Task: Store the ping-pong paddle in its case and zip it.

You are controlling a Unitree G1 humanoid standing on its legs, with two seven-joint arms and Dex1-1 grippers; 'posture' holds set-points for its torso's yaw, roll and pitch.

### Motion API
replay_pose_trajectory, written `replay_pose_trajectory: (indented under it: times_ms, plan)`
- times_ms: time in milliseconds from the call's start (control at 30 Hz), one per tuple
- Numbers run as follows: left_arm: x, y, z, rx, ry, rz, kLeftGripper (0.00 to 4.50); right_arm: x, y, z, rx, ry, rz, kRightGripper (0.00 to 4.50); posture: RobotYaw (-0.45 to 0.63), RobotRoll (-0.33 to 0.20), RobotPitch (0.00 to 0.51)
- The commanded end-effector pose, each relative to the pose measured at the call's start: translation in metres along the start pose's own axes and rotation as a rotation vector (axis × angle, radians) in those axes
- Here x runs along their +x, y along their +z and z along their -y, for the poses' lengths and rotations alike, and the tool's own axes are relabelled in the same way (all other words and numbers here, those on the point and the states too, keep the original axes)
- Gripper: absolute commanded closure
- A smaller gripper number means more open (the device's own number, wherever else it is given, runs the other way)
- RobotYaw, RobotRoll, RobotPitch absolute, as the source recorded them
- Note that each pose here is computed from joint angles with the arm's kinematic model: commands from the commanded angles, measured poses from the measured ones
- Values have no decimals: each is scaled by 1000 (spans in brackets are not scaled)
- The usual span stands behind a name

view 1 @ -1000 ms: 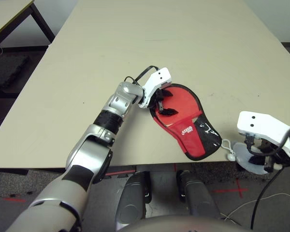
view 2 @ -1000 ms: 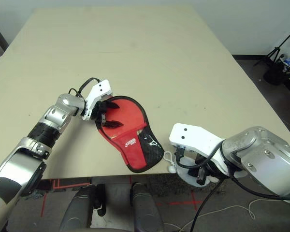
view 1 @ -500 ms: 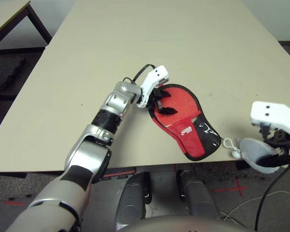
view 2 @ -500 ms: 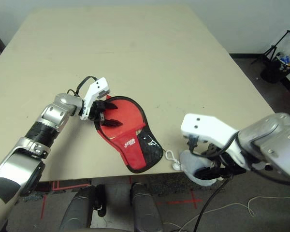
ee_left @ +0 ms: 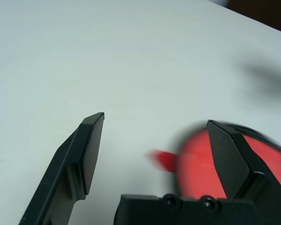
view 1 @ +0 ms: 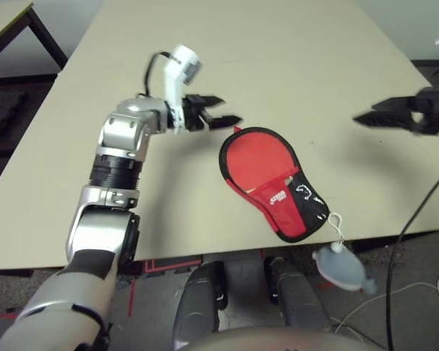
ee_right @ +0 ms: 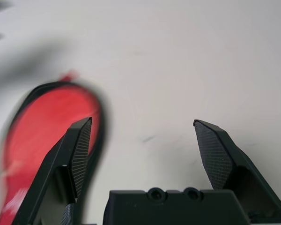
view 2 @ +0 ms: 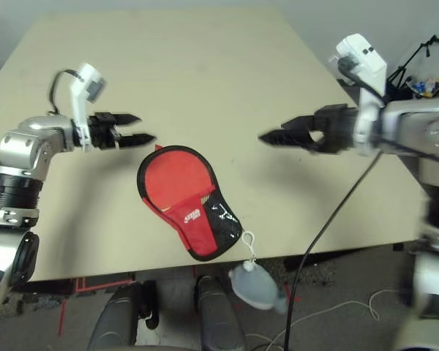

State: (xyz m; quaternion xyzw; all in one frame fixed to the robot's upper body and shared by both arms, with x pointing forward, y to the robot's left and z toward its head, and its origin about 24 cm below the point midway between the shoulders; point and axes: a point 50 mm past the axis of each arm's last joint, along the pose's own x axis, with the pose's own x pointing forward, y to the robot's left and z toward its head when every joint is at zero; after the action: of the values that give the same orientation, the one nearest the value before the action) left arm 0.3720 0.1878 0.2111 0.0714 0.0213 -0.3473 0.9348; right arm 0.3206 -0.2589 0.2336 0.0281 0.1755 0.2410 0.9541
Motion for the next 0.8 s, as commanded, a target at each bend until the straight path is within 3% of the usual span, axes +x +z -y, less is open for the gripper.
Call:
replay_pose_trajectory:
  times_ms: [33, 200, 333, 467, 633, 800]
  plan:
    - [-11, -28, -15, -27, 192, 37, 0, 13, -6, 18, 7, -184, 214, 24, -96, 0, 166]
    - [-30, -59, -29, -21, 428, 70, 0, 28, -13, 29, -38, -328, 398, 24, -80, 0, 178]
    - [-44, -78, -35, 5, 583, 95, 0, 27, -19, 44, -90, -455, 460, 24, -70, 0, 180]
    - [-55, -89, -39, 27, 698, 119, 0, 26, -28, 55, -130, -519, 462, 24, -60, 0, 181]
    - [-77, -104, -42, 45, 863, 133, 0, 29, -52, 67, -63, -583, 446, 24, -38, 0, 173]
    - [-90, -129, -30, 14, 951, 99, 0, 27, -76, 78, -10, -660, 429, 24, -32, 0, 164]
